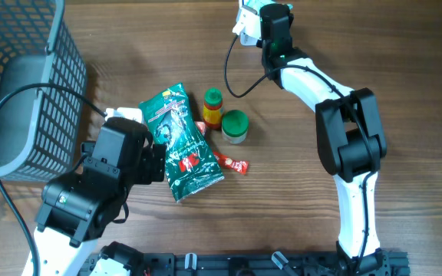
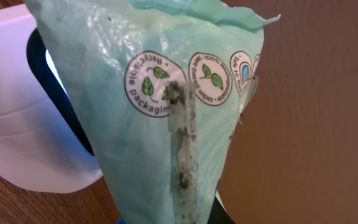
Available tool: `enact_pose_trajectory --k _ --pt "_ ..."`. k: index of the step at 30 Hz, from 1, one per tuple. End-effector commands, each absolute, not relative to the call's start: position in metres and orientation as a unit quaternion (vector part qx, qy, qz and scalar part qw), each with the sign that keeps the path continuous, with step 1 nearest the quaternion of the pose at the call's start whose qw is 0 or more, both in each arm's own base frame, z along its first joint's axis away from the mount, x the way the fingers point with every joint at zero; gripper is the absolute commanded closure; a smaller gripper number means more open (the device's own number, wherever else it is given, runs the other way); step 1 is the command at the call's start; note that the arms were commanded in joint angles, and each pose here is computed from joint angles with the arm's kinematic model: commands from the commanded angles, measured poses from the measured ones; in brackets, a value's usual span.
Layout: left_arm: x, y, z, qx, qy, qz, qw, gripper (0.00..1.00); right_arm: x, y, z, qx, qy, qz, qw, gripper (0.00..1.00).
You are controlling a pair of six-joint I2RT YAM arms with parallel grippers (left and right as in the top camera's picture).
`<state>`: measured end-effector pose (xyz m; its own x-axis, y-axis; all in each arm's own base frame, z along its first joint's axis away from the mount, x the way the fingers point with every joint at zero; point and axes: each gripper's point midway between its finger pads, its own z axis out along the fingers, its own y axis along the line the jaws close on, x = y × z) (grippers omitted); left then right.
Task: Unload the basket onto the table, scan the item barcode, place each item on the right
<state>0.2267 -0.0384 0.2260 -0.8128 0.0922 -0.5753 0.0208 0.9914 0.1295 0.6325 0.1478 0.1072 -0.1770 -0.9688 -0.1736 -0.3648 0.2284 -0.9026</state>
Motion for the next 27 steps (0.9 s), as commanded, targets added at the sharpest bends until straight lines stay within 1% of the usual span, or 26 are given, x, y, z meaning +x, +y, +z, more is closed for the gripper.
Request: enact_pose_trajectory --k 1,6,8,9,12,15,17,19,20,22,24,26,27 --pt "0.228 -0.038 0.226 0.035 0.949 0.064 0.305 0.0 0.642 0.117 0.116 -0.446 0.696 -0.385 0.411 0.96" --pt "0.228 -0.038 0.226 0.035 0.949 0.064 0.305 0.0 0.644 0.047 0.161 -0.345 0.731 -0.412 0.42 0.96" --pt "0.228 -0.038 0.226 0.035 0.949 0.064 0.305 0.0 0.639 -0.018 0.18 -0.282 0.756 -0.426 0.408 0.96" --pt "0.228 -0.038 0.226 0.035 0.949 0.064 0.305 0.0 0.635 -0.039 0.18 -0.267 0.765 -0.431 0.398 0.96" --pt "0.228 -0.038 0.226 0.035 0.949 0.064 0.305 0.0 0.612 -0.124 0.159 -0.222 0.806 -0.441 0.328 0.96" --pt "0.228 -0.038 0.226 0.035 0.949 0.064 0.305 0.0 0.585 -0.196 0.143 -0.133 0.844 -0.424 0.302 0.96" --pt "0.228 -0.038 0.226 0.035 0.949 0.064 0.305 0.0 0.556 -0.248 0.124 -0.083 0.873 -0.397 0.273 0.96" --pt "0.228 -0.038 0.226 0.035 0.949 0.064 0.305 0.0 0.533 -0.277 0.107 -0.066 0.895 -0.361 0.252 0.96" --pt "0.228 -0.038 0.226 0.035 0.949 0.064 0.305 0.0 0.515 -0.295 0.094 -0.06 0.911 -0.334 0.236 0.96" --pt "0.228 -0.038 0.226 0.035 0.949 0.064 0.305 0.0 0.49 -0.323 0.083 -0.036 0.919 -0.327 0.217 0.96" --pt "0.228 -0.038 0.226 0.035 0.949 0.064 0.305 0.0 0.457 -0.359 0.075 0.013 0.923 -0.329 0.197 0.96" --pt "0.228 -0.038 0.226 0.035 0.949 0.064 0.305 0.0 0.429 -0.389 0.072 0.081 0.922 -0.323 0.196 0.96" --pt "0.228 -0.038 0.226 0.035 0.949 0.064 0.305 0.0 0.418 -0.398 0.068 0.099 0.925 -0.31 0.199 0.96"
